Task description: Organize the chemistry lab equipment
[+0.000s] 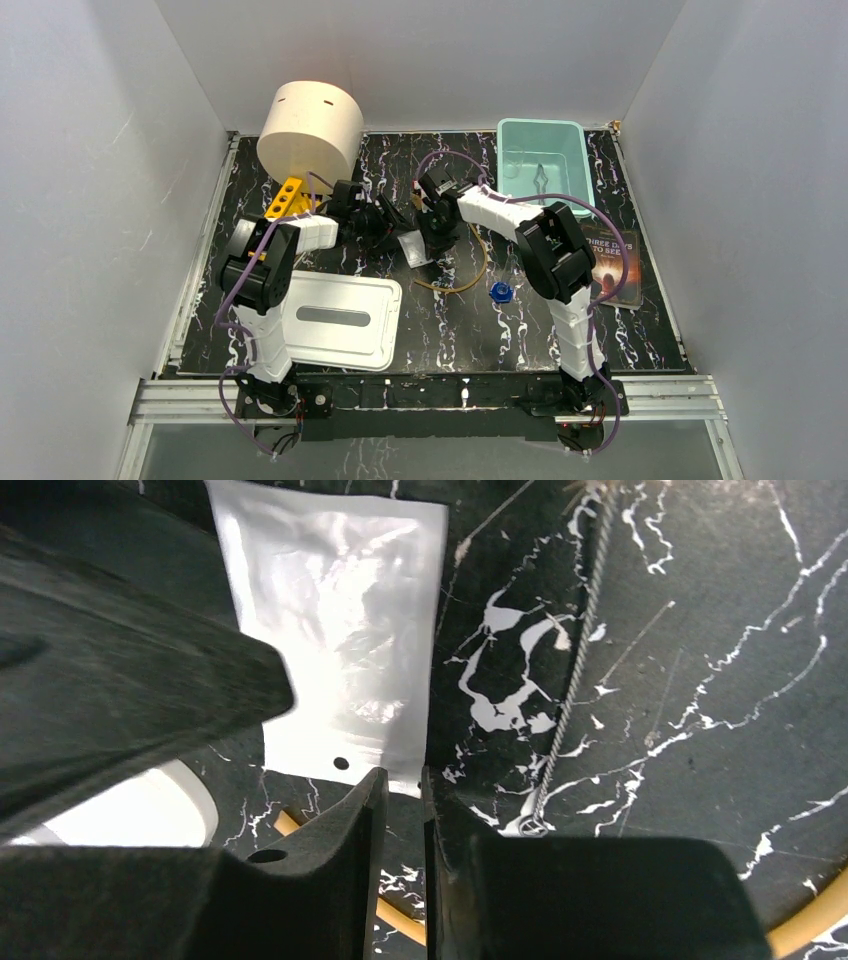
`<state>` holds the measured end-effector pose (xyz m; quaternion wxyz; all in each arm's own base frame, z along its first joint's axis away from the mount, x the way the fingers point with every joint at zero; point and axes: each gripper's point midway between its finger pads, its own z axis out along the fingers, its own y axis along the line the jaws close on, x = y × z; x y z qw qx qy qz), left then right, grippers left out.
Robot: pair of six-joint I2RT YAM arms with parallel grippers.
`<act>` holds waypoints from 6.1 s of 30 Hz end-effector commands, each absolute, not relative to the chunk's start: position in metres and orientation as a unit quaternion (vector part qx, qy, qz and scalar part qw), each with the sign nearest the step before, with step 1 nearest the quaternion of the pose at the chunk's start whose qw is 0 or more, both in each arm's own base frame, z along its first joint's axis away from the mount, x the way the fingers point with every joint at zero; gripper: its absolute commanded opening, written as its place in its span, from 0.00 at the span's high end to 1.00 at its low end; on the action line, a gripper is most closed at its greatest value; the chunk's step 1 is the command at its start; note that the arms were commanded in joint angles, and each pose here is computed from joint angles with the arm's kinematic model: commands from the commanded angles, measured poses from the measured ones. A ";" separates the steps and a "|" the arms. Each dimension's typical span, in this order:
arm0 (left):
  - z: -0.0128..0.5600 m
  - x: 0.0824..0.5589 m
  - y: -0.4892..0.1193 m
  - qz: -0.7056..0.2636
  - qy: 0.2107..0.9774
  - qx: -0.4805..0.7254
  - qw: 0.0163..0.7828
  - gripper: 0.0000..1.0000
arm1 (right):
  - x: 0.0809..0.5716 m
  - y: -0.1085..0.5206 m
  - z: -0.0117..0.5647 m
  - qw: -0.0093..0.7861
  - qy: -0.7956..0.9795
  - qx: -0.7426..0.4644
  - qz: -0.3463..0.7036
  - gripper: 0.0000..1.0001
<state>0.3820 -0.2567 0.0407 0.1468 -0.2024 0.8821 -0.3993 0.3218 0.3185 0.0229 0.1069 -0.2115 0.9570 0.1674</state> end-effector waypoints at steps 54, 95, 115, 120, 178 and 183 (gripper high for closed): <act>0.319 0.363 -0.289 -0.641 0.698 -0.010 0.319 1.00 | 0.365 0.302 0.303 0.322 0.785 -0.132 0.512 0.41; 0.235 0.390 -0.274 -0.492 0.817 -0.046 0.297 0.21 | 0.468 0.104 0.243 0.450 0.883 0.038 0.131 1.00; 0.217 0.400 -0.273 -0.465 0.837 -0.042 0.284 0.21 | 0.481 0.126 0.105 0.280 0.945 -0.010 0.167 1.00; 0.218 0.400 -0.275 -0.468 0.836 -0.032 0.284 0.21 | 0.490 0.124 0.106 0.266 0.950 0.019 0.164 0.90; 0.171 0.388 -0.179 -0.230 0.892 -0.208 0.328 0.20 | 0.387 0.301 0.083 0.245 0.942 -0.207 0.103 0.45; 0.168 0.389 -0.183 -0.235 0.894 -0.205 0.321 0.20 | 0.387 0.309 0.062 0.227 0.946 -0.212 0.095 0.47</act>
